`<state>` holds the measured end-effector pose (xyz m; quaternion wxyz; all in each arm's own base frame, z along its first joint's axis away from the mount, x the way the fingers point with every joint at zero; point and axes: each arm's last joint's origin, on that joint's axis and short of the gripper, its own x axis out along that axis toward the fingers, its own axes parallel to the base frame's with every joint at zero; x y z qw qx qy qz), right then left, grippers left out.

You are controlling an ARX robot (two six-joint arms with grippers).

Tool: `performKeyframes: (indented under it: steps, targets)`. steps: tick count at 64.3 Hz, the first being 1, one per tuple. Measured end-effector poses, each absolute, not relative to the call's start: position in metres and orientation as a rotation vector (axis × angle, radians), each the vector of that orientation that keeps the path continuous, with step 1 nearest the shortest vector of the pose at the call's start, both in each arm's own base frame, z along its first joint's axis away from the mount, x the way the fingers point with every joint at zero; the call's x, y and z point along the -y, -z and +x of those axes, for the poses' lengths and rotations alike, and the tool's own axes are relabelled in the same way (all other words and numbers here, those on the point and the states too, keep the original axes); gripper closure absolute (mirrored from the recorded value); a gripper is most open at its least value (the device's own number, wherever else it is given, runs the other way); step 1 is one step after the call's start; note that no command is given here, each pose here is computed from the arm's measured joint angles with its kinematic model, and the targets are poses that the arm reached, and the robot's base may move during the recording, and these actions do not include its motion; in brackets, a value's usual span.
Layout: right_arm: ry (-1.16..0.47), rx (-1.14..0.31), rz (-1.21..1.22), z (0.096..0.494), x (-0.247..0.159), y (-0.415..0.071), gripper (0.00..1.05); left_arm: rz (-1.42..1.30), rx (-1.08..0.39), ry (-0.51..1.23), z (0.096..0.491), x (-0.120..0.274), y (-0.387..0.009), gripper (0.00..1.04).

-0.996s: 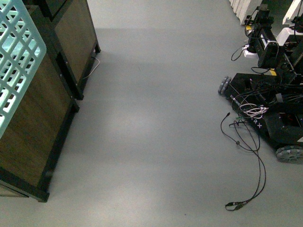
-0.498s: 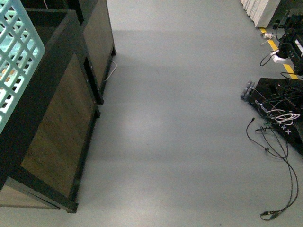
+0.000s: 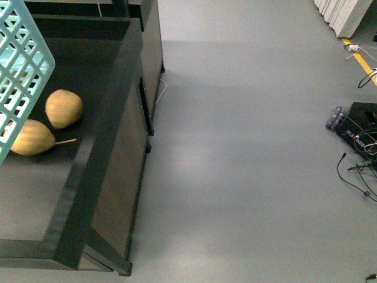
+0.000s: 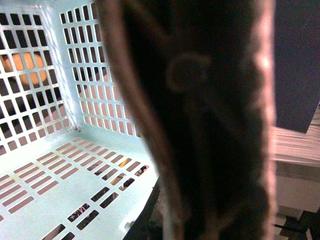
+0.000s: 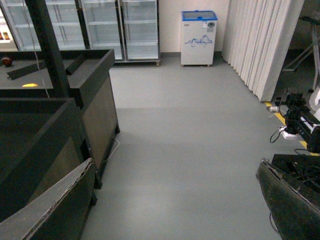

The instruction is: Pick lemon and mango into basket

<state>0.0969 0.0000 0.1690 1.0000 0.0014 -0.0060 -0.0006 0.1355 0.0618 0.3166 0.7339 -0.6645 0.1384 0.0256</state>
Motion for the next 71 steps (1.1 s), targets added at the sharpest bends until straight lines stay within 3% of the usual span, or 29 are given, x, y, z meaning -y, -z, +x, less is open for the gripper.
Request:
performKeyframes:
  steps: [71]
  targets:
    - [0.000, 0.013, 0.003, 0.0968, 0.0000, -0.1690, 0.09, -1.460, -0.304, -0.056, 0.1355, -0.0618, -0.3168, 1.00]
